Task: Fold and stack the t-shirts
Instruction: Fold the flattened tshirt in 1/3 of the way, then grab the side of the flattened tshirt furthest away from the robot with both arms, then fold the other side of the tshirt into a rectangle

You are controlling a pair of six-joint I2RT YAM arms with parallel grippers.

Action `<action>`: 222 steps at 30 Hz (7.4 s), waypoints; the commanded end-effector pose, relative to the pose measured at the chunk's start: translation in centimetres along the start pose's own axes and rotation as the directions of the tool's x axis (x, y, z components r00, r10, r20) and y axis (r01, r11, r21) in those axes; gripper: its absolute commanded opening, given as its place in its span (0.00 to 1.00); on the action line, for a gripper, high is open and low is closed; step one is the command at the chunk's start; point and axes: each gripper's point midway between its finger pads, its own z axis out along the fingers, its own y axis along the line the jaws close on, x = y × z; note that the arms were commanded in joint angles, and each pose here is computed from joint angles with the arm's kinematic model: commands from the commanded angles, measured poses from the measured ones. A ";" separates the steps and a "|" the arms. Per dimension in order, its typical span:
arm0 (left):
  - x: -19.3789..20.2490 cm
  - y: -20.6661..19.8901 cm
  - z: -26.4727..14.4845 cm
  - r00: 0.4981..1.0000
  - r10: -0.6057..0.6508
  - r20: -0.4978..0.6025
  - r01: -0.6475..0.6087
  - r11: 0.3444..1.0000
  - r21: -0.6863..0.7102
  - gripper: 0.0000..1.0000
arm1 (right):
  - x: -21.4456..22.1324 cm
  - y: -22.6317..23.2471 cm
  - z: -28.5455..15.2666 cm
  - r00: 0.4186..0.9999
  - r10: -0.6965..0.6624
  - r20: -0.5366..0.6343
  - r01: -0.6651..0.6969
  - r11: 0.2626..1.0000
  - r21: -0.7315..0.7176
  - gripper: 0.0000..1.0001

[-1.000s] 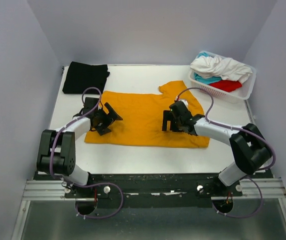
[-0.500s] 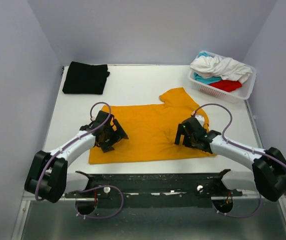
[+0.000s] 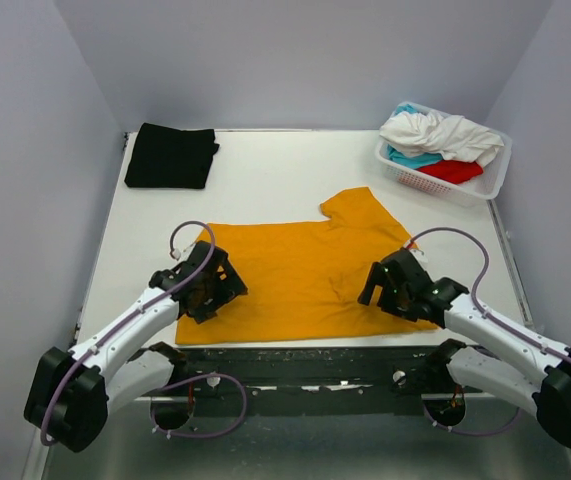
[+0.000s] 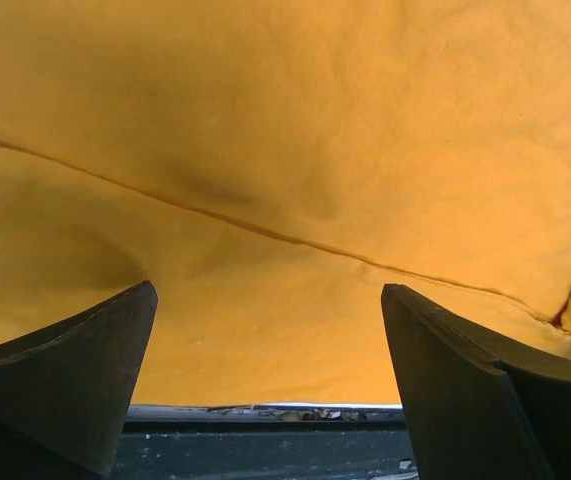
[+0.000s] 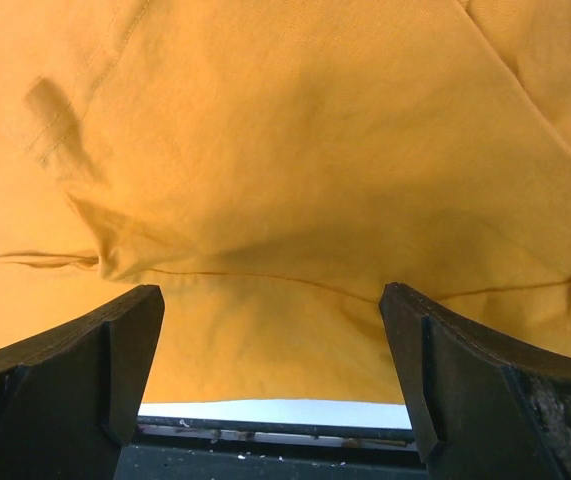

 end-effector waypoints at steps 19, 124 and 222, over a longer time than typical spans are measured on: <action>-27.2 -7.2 2.5 0.966 0.059 0.252 -0.058 0.998 -0.014 0.99 | -11.6 6.3 -3.9 0.933 -0.086 0.349 0.108 0.993 -0.044 1.00; -14.6 -10.9 11.5 0.973 0.098 -0.207 -0.147 0.960 -0.239 0.77 | -19.5 -6.3 6.5 0.958 -0.169 0.230 0.057 0.902 0.428 1.00; -13.1 -12.2 6.1 0.979 0.183 0.093 -0.173 0.979 -0.106 0.00 | -18.6 2.1 -1.8 0.922 -0.061 0.383 0.038 0.997 0.068 0.01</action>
